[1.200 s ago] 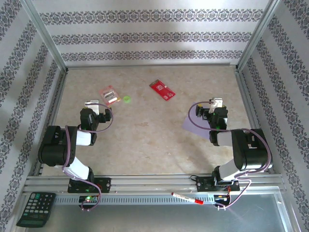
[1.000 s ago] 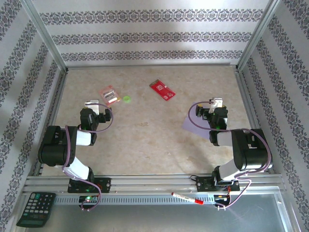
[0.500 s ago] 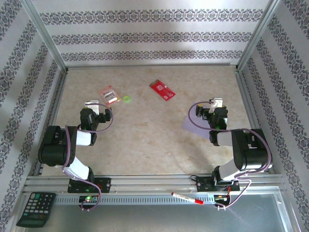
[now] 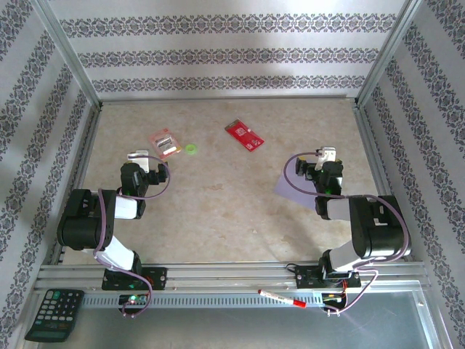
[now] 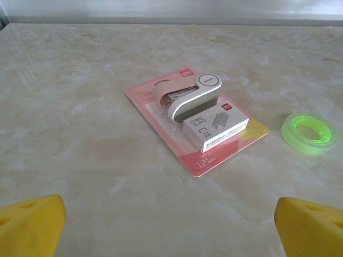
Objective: Fold a paper plane with a square sheet of paper (pick it up from the middle)
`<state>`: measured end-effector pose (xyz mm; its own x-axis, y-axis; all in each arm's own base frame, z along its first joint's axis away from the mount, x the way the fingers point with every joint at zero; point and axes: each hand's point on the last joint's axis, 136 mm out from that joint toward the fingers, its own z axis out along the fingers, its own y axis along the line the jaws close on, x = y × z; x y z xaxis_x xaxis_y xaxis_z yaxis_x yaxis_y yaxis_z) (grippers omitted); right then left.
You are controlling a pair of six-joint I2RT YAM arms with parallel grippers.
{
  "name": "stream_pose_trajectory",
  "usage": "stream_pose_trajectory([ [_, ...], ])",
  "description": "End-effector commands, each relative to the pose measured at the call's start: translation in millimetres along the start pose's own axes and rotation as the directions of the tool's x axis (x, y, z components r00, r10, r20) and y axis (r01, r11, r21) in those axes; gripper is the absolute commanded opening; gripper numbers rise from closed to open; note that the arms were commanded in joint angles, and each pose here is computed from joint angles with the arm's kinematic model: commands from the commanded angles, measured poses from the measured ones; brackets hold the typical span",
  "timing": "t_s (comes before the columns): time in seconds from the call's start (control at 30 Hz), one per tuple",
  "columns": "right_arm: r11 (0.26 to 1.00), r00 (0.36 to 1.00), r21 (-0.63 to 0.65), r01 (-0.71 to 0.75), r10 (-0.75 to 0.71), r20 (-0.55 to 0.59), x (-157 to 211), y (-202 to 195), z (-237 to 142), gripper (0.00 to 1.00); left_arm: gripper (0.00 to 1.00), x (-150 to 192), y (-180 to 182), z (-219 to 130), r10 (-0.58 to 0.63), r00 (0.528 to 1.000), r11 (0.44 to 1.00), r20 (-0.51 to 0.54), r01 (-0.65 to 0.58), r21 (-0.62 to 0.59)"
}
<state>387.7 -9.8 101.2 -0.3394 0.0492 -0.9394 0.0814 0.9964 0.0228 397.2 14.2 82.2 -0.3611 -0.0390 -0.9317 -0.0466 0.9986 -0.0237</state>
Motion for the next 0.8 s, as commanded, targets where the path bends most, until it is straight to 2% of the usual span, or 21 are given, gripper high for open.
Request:
stream_pose_trajectory([
  [0.0,0.994,0.998,0.097,-0.045,0.041,0.047,-42,-16,-12,0.98,1.0,-22,11,-13,-0.02,0.998,0.998,0.059,0.023,-0.062],
  [0.07,0.959,0.984,0.224,-0.172,0.158,0.076,-60,-42,-27,0.98,1.0,-34,26,-21,-0.055,0.997,0.986,0.046,0.062,-0.154],
  [0.13,0.913,0.956,0.285,-0.293,0.283,0.08,-74,-60,-44,0.98,1.0,-41,55,-36,-0.178,0.984,0.93,-0.001,0.168,-0.328],
  [0.17,0.892,0.941,0.3,-0.337,0.332,0.07,-75,-64,-51,0.98,1.0,-45,60,-40,-0.22,0.975,0.912,-0.02,0.199,-0.359],
  [0.27,0.89,0.92,0.269,-0.367,0.39,-0.034,-74,-54,-64,0.98,1.0,-48,49,-51,-0.352,0.93,0.892,-0.108,0.298,-0.34],
  [0.4,0.906,0.87,0.273,-0.324,0.399,-0.289,-46,-36,-80,0.98,1.0,-43,6,-57,-0.477,0.831,0.877,-0.285,0.427,-0.222],
  [0.47,0.92,0.843,0.292,-0.262,0.366,-0.395,-29,-31,-91,0.98,1.0,-39,-13,-61,-0.458,0.81,0.889,-0.366,0.411,-0.204],
  [0.6,0.937,0.786,0.3,-0.177,0.318,-0.53,-7,-19,-109,0.98,1.0,-32,-38,-68,-0.345,0.781,0.938,-0.52,0.263,-0.226],
  [0.7,0.926,0.739,0.317,-0.206,0.359,-0.569,8,-13,-110,0.98,1.0,-28,-51,-67,-0.286,0.759,0.956,-0.584,0.183,-0.231],
  [0.77,0.919,0.691,0.315,-0.237,0.388,-0.61,22,-5,-105,0.98,1.0,-23,-59,-65,-0.285,0.736,0.957,-0.614,0.184,-0.224],
])
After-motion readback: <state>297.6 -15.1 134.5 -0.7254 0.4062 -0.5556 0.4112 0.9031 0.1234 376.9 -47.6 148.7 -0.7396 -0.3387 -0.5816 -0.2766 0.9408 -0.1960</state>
